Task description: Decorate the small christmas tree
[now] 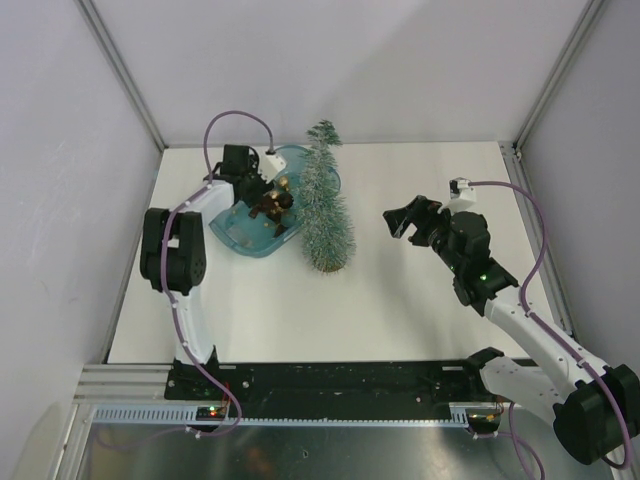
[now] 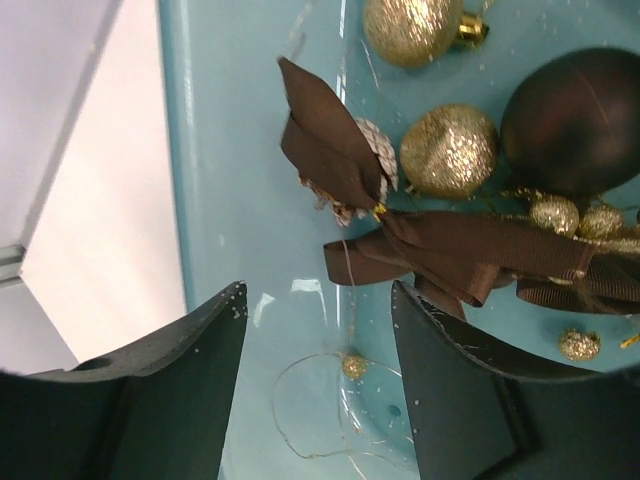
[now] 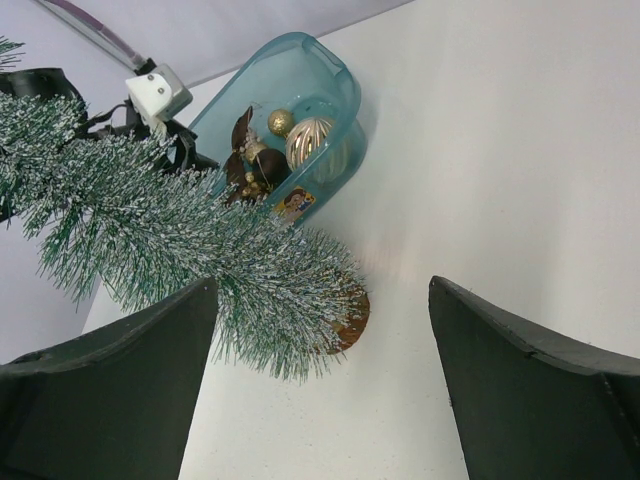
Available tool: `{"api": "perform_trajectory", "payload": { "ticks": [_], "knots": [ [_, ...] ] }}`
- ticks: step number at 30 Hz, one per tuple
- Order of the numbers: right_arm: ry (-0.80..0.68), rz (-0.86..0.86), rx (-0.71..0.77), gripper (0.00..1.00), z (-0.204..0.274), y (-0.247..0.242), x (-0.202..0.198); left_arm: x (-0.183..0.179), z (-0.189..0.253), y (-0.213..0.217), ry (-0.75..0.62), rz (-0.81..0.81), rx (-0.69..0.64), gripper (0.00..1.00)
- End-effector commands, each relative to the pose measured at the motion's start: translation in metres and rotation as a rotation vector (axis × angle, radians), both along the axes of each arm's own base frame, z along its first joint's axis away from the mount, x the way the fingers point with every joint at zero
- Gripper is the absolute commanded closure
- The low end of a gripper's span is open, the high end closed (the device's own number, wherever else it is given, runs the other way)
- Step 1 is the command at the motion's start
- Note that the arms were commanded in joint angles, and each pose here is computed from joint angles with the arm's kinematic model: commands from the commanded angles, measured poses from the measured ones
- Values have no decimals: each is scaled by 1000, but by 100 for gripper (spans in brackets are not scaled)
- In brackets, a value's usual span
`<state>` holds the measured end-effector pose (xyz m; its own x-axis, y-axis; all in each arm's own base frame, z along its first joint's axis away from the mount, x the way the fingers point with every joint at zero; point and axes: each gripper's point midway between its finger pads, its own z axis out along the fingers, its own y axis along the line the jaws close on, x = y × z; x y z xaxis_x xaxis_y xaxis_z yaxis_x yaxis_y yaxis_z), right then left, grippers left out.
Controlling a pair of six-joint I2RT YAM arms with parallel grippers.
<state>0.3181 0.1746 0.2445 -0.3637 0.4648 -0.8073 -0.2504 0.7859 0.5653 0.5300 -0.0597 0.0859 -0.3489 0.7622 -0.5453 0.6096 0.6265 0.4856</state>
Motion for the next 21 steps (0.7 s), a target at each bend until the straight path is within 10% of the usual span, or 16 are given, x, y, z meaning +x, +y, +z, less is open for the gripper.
{"api": "perform_trajectory", "payload": {
  "ticks": [1,21],
  "knots": [
    [-44,8,24,9,13,3,2,-1,-8,4,44,-34,40,37],
    [-24,7,23,9,6,5,6,12,8,10,15,-6,-19,38]
  ]
}}
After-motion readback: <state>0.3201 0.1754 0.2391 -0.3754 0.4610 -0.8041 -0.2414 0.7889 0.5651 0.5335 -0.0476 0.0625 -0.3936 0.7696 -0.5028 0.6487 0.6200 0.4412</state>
